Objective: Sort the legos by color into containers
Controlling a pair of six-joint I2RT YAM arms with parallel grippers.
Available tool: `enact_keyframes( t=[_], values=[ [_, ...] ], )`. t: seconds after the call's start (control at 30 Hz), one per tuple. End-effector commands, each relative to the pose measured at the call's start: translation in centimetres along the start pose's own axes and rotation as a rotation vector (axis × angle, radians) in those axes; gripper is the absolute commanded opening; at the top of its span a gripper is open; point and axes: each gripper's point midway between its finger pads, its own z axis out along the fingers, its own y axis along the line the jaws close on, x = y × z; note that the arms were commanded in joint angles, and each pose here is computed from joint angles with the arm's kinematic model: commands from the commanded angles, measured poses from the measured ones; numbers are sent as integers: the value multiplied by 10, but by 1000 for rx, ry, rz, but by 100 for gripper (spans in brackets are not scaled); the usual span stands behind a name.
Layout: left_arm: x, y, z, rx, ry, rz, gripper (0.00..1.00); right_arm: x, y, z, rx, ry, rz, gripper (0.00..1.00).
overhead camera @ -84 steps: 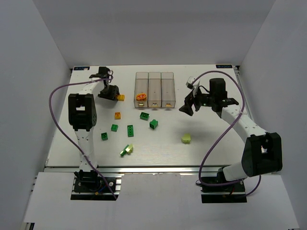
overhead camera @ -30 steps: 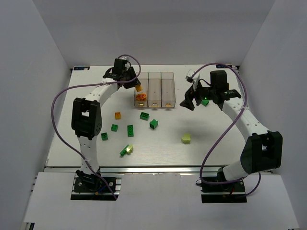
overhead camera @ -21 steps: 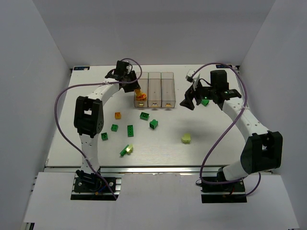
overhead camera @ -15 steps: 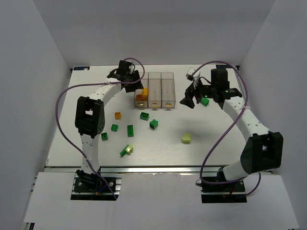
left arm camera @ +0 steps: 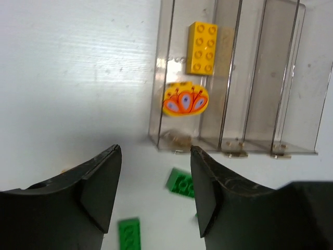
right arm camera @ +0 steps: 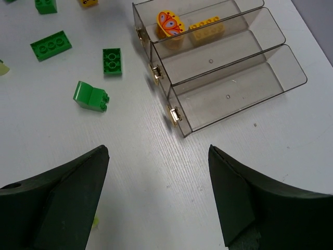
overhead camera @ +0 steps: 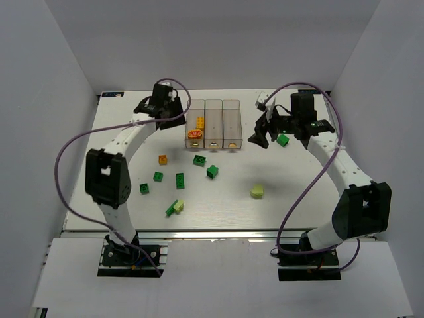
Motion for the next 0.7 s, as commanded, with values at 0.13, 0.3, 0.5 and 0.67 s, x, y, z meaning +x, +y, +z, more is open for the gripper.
enact_keyframes(
  t=[0.13,0.3,0.5,0.67],
  values=[
    [20,37,-73,-102,-59,4,79,-14,23,0,-56,13,-51,82],
    [44,64,-88,-199,-23,16,83,-5,29,0,-22,58,8,82],
    [81,79,-75,-196,-8,15,86,23,48,-1,-15,63,94,81],
    [84,88,-57,-236,-16,28,85,25,47,2,13,28,100,80]
  ],
)
